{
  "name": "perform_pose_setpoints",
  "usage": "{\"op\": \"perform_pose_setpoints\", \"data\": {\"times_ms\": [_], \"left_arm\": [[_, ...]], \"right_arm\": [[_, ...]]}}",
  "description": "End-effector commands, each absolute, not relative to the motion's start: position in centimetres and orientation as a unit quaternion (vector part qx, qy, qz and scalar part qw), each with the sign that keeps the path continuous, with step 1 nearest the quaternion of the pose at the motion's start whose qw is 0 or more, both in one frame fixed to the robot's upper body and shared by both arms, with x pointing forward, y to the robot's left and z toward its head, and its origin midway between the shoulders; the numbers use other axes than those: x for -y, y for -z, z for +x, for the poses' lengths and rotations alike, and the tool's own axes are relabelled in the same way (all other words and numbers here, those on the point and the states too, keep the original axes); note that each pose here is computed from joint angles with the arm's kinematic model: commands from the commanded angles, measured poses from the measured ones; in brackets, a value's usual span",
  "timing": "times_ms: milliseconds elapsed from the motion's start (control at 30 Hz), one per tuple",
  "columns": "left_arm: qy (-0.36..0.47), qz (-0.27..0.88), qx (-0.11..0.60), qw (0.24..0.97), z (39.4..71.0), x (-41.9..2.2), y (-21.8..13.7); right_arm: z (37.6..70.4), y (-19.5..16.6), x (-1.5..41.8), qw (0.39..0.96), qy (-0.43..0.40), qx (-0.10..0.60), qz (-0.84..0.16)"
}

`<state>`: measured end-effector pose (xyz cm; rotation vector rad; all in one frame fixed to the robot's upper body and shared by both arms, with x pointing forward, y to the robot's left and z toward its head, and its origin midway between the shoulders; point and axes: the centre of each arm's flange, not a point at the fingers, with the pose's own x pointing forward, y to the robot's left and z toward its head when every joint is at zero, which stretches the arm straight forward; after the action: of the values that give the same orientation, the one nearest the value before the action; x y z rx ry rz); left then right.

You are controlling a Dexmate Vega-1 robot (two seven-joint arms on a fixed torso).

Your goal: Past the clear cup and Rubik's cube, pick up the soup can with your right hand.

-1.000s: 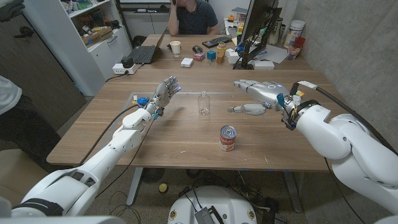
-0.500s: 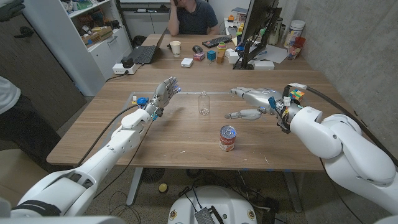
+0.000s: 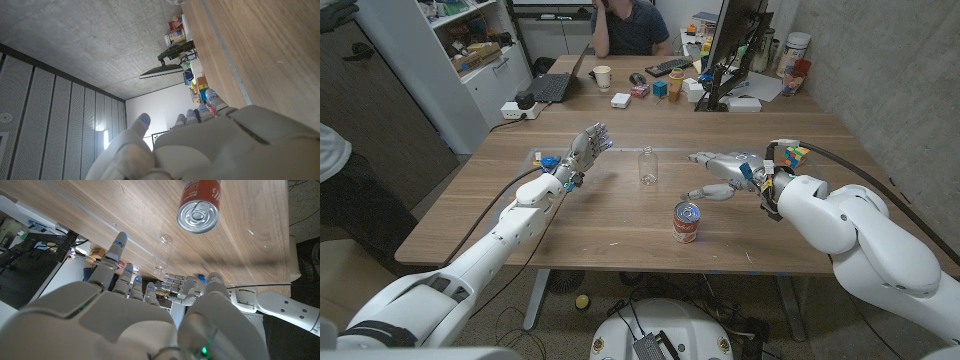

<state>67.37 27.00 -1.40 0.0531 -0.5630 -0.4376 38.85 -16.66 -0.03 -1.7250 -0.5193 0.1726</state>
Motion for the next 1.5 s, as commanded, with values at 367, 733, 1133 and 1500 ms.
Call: {"op": "perform_pose_setpoints", "data": {"times_ms": [367,733,1133,1500], "left_arm": [[0.220,0.036,0.277,0.935,66.6,-26.8,1.2],[0.221,0.041,0.275,0.935,66.1,-26.9,1.4],[0.224,0.042,0.272,0.935,66.2,-26.9,1.6],[0.224,0.042,0.270,0.935,66.5,-27.1,1.6]], "right_arm": [[39.6,2.4,15.1,0.603,-0.088,0.176,-0.773],[40.2,3.3,14.2,0.593,-0.088,0.164,-0.783],[41.0,4.4,12.7,0.578,-0.116,0.146,-0.794],[42.0,4.9,11.8,0.564,-0.123,0.134,-0.805]]}}
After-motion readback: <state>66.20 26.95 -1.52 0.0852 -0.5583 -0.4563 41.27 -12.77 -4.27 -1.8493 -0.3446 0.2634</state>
